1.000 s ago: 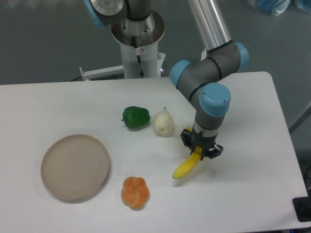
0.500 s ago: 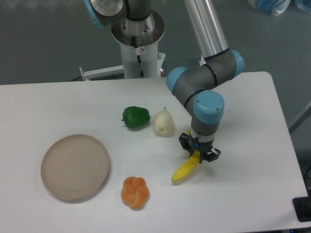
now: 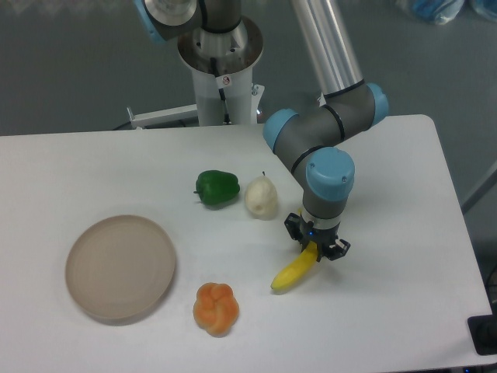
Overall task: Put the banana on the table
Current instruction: 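Lower the banana onto the table beside the pear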
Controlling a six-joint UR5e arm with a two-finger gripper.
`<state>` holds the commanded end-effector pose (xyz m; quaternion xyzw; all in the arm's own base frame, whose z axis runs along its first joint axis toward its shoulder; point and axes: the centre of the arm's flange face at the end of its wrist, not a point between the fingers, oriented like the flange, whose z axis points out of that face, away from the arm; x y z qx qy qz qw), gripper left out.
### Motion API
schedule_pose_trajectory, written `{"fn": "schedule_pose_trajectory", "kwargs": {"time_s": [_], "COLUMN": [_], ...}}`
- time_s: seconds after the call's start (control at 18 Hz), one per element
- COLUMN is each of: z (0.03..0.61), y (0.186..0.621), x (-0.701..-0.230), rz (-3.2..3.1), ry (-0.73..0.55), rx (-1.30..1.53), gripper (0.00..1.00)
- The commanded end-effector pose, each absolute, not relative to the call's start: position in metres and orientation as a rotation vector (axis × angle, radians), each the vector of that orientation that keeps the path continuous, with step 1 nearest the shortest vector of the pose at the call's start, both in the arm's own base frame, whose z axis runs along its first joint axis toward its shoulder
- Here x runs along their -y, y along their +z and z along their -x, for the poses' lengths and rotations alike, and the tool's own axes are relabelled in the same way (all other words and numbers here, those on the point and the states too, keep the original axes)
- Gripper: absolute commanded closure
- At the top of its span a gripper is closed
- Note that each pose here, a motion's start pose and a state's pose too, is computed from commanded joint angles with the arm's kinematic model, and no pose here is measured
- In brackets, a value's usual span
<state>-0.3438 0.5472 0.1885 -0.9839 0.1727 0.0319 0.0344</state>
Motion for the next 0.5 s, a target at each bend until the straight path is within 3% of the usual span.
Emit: {"fn": "schedule_pose_trajectory", "kwargs": {"time_s": [0.5], "z": [0.344], "y": [0.1849], "x": [-0.5465], "rz": [3.021], "ry": [0.098], "rx": [-0.604], "gripper": [0.78]}}
